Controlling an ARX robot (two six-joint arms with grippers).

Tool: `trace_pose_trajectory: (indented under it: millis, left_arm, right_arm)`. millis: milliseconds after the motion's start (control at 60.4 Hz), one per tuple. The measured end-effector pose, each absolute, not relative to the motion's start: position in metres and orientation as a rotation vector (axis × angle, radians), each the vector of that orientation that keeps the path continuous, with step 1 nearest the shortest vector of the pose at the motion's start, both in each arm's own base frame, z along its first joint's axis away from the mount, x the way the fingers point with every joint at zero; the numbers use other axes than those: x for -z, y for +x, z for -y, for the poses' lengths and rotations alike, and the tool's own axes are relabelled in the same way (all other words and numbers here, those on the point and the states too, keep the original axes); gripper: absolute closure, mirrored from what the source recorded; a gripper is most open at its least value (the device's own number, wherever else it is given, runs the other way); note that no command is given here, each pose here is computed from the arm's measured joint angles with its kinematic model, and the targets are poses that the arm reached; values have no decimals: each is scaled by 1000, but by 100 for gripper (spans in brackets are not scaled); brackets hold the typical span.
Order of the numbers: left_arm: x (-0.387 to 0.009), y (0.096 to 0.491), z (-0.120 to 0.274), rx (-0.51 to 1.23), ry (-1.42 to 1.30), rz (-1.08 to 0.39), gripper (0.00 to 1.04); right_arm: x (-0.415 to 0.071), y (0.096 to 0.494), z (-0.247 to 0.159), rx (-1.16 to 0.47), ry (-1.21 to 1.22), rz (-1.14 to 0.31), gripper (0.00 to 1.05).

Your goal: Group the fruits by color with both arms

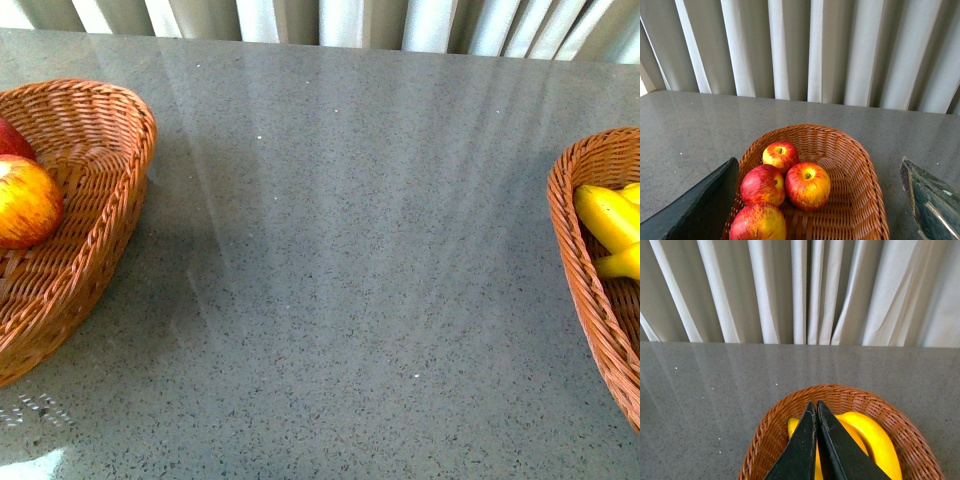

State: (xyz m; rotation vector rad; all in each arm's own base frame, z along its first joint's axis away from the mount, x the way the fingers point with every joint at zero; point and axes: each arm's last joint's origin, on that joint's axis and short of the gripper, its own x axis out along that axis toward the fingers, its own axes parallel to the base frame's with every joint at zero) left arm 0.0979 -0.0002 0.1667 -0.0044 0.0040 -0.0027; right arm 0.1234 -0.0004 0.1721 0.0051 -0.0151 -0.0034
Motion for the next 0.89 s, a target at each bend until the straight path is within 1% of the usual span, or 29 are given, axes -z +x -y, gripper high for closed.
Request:
trace_pose_trajectory:
  millis: [663, 729, 895]
  left_arm:
    - [-167, 98, 0, 3, -4, -4, 9]
    - [-167, 98, 0, 3, -4, -4, 9]
    - [-167, 98, 0, 3, -4, -4, 9]
  right_arm:
    - [-172, 108, 0, 2, 5, 19, 103]
    - [-168, 102, 0, 0, 5, -16, 103]
    - [-169, 97, 0, 2, 5, 14, 103]
